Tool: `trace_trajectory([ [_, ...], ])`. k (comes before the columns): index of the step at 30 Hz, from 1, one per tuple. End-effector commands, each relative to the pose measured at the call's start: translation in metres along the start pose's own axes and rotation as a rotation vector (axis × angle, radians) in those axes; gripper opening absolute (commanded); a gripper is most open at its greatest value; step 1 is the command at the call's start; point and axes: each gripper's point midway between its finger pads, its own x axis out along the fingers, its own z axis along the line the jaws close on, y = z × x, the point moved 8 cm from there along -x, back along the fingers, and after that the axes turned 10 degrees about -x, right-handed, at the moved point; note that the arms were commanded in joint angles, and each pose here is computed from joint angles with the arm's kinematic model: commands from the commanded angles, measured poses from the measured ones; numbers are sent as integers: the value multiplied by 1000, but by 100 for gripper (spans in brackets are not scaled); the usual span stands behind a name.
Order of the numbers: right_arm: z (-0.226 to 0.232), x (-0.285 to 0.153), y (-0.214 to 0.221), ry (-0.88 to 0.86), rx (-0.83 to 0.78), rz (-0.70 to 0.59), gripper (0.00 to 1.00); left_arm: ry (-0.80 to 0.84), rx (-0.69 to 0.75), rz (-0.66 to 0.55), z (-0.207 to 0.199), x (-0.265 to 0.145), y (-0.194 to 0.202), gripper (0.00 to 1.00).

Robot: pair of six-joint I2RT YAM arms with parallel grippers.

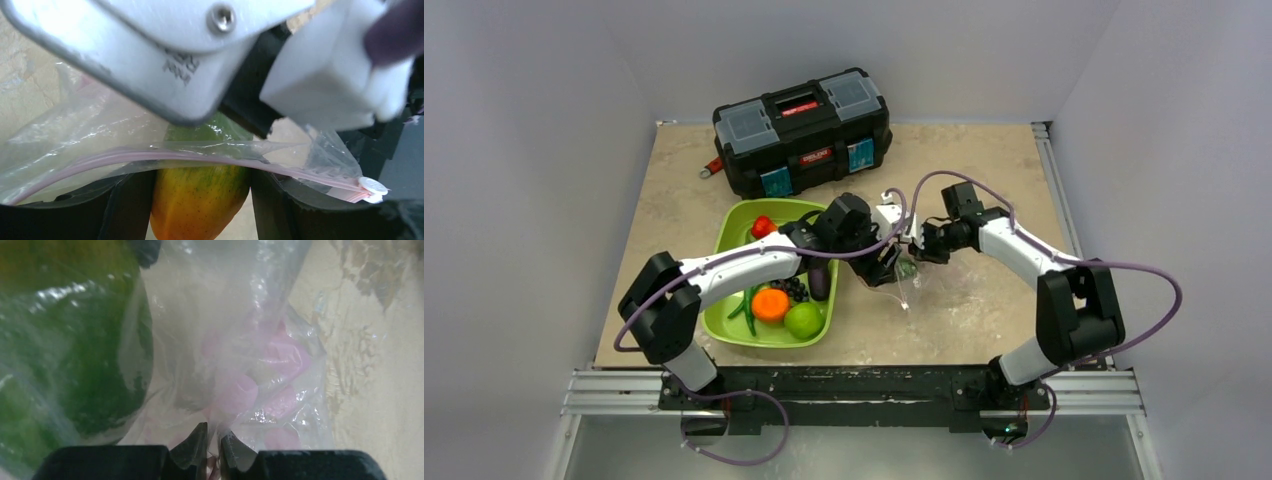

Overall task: Open the zip-top bag and remove the fake food
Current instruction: Pick up the fake fruit from the zipper food storage bag.

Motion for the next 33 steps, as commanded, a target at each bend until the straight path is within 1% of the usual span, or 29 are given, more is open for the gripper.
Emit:
trace_trajectory([
  [1, -15, -11, -29, 135, -153, -13, 9, 58, -88, 0, -9, -1, -19, 0],
  [4, -24, -18, -22, 251, -145, 76, 3, 78, -124, -10, -7, -5, -19, 0],
  [7, -32, -24, -13, 354, -136, 166, 1, 79, -137, -28, -5, -16, -13, 0],
  [12, -36, -27, -4, 400, -117, 231, 0, 76, -159, -57, -2, -32, -5, 0],
  [17, -40, -30, 4, 413, -82, 246, 0, 79, -170, -74, -1, -43, 6, 0],
  [22, -39, -30, 5, 399, -69, 219, 0, 63, -168, -85, 1, -56, 16, 0],
  [28, -37, -29, 8, 375, -46, 198, 0, -42, -119, -113, 8, -82, 24, 0],
  [33, -37, -30, 11, 362, -26, 174, 1, -169, -100, -155, 17, -107, 38, 0],
])
